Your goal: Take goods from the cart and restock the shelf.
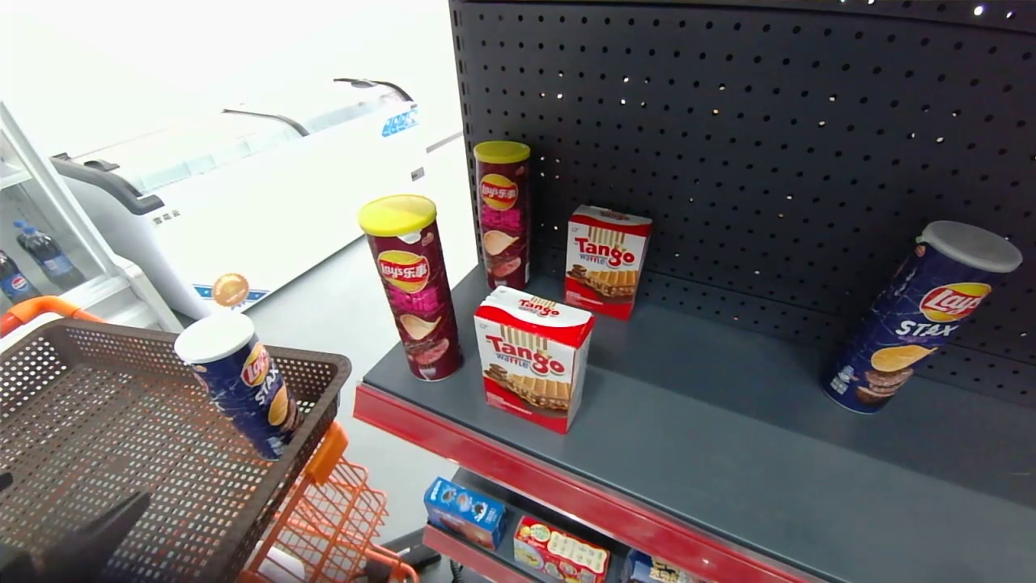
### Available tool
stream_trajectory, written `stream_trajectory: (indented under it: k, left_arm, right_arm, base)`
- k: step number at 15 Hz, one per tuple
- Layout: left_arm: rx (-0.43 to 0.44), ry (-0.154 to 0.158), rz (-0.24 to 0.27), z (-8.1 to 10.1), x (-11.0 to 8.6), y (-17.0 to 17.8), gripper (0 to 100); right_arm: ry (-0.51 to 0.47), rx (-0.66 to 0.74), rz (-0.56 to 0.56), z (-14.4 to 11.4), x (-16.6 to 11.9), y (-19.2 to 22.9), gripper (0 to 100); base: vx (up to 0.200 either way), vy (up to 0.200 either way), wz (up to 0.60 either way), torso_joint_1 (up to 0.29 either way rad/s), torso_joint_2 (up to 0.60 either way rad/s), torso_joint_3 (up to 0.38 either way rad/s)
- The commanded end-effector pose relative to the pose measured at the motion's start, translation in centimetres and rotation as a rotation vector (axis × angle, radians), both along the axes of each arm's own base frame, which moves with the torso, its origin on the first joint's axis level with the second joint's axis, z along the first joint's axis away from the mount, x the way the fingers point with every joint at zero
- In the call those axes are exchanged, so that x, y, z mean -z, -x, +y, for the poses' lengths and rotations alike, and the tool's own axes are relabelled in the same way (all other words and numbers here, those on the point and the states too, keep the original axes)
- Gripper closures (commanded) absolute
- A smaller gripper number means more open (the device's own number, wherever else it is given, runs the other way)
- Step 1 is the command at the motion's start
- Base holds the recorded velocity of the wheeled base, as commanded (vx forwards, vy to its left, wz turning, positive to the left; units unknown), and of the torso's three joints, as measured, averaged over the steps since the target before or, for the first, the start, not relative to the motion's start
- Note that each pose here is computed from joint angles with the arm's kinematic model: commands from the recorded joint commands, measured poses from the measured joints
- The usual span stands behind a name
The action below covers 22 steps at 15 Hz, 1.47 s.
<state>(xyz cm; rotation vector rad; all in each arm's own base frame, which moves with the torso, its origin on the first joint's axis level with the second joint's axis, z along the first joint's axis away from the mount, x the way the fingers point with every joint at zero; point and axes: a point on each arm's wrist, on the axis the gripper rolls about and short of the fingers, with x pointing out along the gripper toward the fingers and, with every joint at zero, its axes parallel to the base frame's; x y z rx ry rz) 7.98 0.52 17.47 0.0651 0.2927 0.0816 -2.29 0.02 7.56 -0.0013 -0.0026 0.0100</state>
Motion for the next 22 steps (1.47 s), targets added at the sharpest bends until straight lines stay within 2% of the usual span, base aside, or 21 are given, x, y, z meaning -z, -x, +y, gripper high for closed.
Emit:
stream_trajectory:
  k: [1, 2, 3, 5, 6, 8, 10, 12, 14, 16, 18, 20, 21, 22]
  left_arm:
    - [-0.045, 0.003, 0.123, 0.8, 1.5, -4.2, 0]
    - [-0.043, -0.009, 0.153, 0.9, 2.1, -4.9, 0]
    - [-0.06, -0.009, 0.173, 1.3, 2.8, -6.4, 0]
    - [-0.106, -0.006, 0.141, 2.4, 4.2, -9.0, 0]
    - [-0.096, -0.006, 0.136, 2.4, 4.6, -9.5, 0]
    - [-0.081, -0.004, 0.159, 2.3, 5.6, -10.6, 0]
    - [-0.084, 0.002, 0.115, 2.6, 7.3, -12.5, 0]
    - [-0.082, 0.002, 0.121, 2.8, 8.5, -13.7, 0]
    - [-0.086, 0.004, 0.104, 3.0, 9.2, -14.9, 0]
    - [-0.083, -0.002, 0.086, 3.2, 9.6, -16.2, 0]
    - [-0.087, -0.012, 0.052, 3.6, 9.2, -17.5, 0]
    - [-0.092, -0.022, 0.039, 3.8, 9.0, -17.8, 0]
    - [-0.091, -0.054, 0.043, 4.1, 9.0, -17.8, 0]
    - [-0.102, -0.056, 0.039, 4.4, 8.9, -17.9, 0]
  right_arm:
    - [0.0, -0.001, 0.001, 0.0, 0.0, 0.0, 0]
    - [0.0, -0.001, 0.001, 0.0, 0.0, 0.0, 0]
    - [0.0, -0.001, 0.001, 0.0, 0.0, 0.0, 0]
    - [0.0, -0.001, 0.001, 0.0, 0.0, 0.0, 0]
    - [0.0, -0.001, 0.001, 0.0, 0.0, 0.0, 0]
    - [0.0, -0.001, 0.001, 0.0, 0.0, 0.0, 0]
    - [0.0, -0.001, 0.001, 0.0, 0.0, 0.0, 0]
    - [0.0, -0.001, 0.001, 0.0, 0.0, 0.0, 0]
    - [0.0, -0.001, 0.001, 0.0, 0.0, 0.0, 0]
    - [0.0, -0.001, 0.001, 0.0, 0.0, 0.0, 0]
    - [0.0, -0.001, 0.001, 0.0, 0.0, 0.0, 0]
    - [0.0, -0.001, 0.001, 0.0, 0.0, 0.0, 0]
    - [0.0, -0.001, 0.001, 0.0, 0.0, 0.0, 0]
    - [0.0, -0.001, 0.001, 0.0, 0.0, 0.0, 0]
  base:
    - [0.0, 0.0, 0.0, 0.0, 0.0, 0.0]
    - [0.0, 0.0, 0.0, 0.0, 0.0, 0.0]
    - [0.0, 0.0, 0.0, 0.0, 0.0, 0.0]
    - [0.0, 0.0, 0.0, 0.0, 0.0, 0.0]
    - [0.0, 0.0, 0.0, 0.0, 0.0, 0.0]
    - [0.0, 0.0, 0.0, 0.0, 0.0, 0.0]
    - [0.0, 0.0, 0.0, 0.0, 0.0, 0.0]
    - [0.0, 0.0, 0.0, 0.0, 0.0, 0.0]
    - [0.0, 0.0, 0.0, 0.0, 0.0, 0.0]
    - [0.0, 0.0, 0.0, 0.0, 0.0, 0.0]
    - [0.0, 0.0, 0.0, 0.0, 0.0, 0.0]
    - [0.0, 0.0, 0.0, 0.0, 0.0, 0.0]
    - [0.0, 0.0, 0.0, 0.0, 0.0, 0.0]
    - [0.0, 0.0, 0.0, 0.0, 0.0, 0.0]
